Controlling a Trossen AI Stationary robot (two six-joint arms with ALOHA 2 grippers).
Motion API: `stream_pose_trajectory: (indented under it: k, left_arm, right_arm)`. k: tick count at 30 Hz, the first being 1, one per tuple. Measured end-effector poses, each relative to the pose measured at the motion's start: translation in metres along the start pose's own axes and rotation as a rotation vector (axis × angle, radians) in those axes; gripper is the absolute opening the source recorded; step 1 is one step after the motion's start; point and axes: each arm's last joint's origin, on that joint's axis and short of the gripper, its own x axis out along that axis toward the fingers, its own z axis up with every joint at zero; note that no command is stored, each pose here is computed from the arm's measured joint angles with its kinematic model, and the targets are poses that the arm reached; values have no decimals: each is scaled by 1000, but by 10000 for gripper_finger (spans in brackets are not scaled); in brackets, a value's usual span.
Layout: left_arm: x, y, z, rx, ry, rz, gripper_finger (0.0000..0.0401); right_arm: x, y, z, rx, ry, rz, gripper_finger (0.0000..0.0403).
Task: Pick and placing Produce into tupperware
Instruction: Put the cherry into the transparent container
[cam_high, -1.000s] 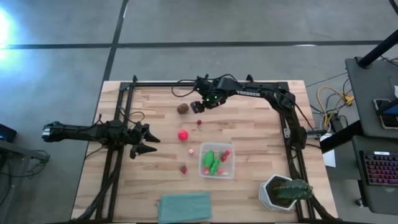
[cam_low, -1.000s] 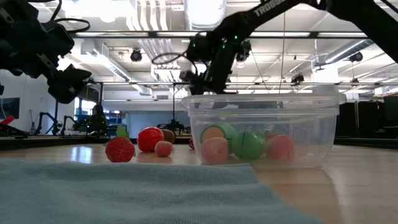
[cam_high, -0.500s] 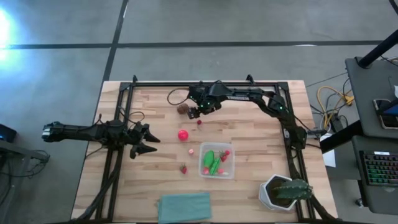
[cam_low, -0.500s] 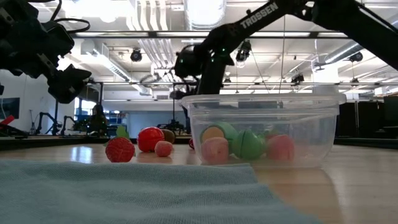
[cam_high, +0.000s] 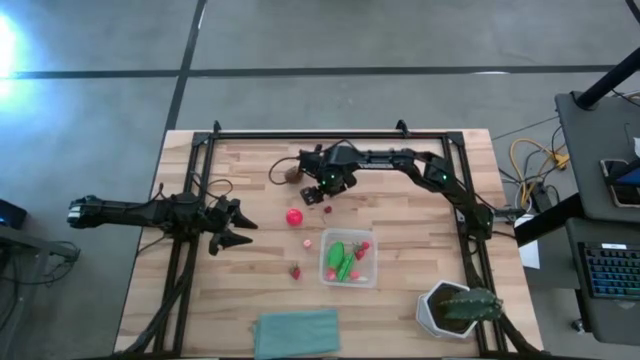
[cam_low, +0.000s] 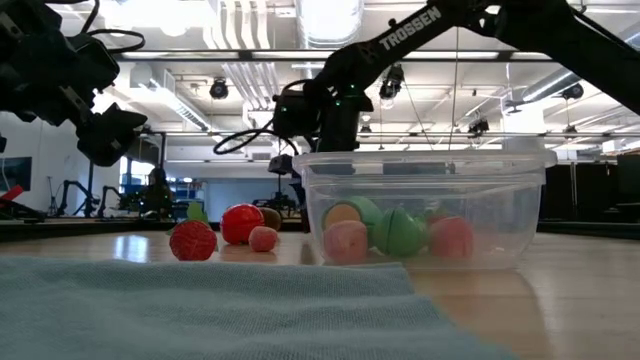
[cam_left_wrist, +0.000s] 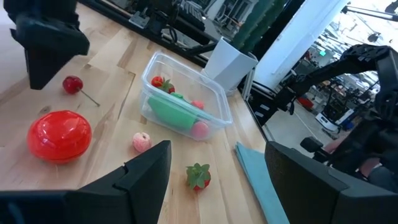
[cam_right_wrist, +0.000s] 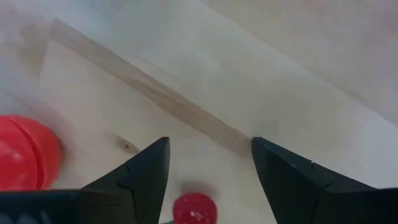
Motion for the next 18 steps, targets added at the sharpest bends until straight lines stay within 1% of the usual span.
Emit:
stream_pose_trajectory:
  k: [3, 5, 8, 11, 14, 16, 18]
  left_arm:
    - [0, 0, 0, 0, 1, 1, 246]
    - [0, 0, 0, 0, 0, 0, 246]
    - [0, 0, 0, 0, 0, -1, 246]
    - [0, 0, 0, 0, 0, 0, 246]
    - [0, 0, 0, 0, 0, 0, 246]
    - [0, 0, 0, 0, 0, 0, 246]
    - [0, 0, 0, 0, 0, 0, 246]
  right_arm:
    - [-4, 7, -10, -52, 34, -35, 224]
    - [-10, 15, -14, -113, 17, -46, 224]
    - [-19, 25, -19, -225, -30, -79, 224]
    - [-24, 29, -19, -343, -54, -101, 224]
    - [-29, 30, -19, -538, -44, -118, 224]
    - [-33, 26, -21, -696, -6, -188, 224]
    - [-34, 20, -24, -801, 36, -287, 224]
